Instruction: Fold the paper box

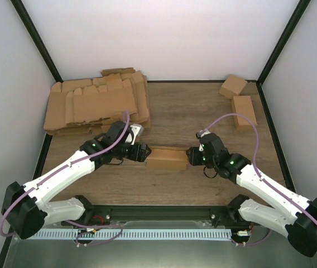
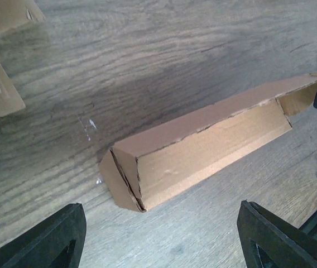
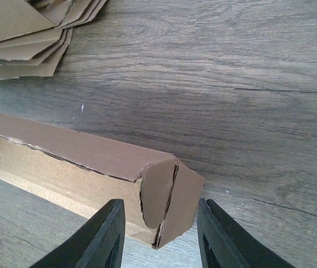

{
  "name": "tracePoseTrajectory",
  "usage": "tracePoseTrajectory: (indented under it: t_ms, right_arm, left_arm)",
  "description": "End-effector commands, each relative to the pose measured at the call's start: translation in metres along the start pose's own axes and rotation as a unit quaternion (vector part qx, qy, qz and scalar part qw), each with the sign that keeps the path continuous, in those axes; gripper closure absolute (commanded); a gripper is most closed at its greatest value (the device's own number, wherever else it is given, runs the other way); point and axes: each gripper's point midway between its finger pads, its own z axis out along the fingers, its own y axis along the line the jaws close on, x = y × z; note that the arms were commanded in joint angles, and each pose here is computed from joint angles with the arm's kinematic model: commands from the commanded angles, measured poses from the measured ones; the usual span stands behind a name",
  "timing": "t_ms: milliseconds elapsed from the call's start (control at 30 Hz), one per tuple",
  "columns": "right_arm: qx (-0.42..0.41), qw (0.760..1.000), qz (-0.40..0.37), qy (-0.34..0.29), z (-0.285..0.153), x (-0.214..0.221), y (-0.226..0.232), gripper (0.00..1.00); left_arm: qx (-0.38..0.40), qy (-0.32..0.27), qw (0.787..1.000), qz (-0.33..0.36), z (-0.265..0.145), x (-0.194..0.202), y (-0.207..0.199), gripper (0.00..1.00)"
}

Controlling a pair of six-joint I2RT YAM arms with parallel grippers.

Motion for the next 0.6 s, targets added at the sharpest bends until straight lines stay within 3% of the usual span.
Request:
tracePoseTrajectory:
  t_ms: [0,300,567]
  right_arm:
    - [0.007,1.0,0.003,-0.017,-0.0014,-0.0071,0.0004,0.62]
    - [0.011,1.0,0.001,-0.014,0.0006,-0.0061,-0.0007,0.63]
    - [0.014,1.0,-0.002,-0.012,0.0029,-0.0081,0.0001,0.71]
  left_arm:
    - [0.014,-0.013,1.0,-0.006,0.0041,-0.0008,-0.0085,0.23]
    - [0.005,-0.014,1.0,-0.007,0.0081,0.0031,-0.0082,0.23]
    - [0.002,-0.013,1.0,-0.005,0.0113,0.0027,-0.0097,0.27]
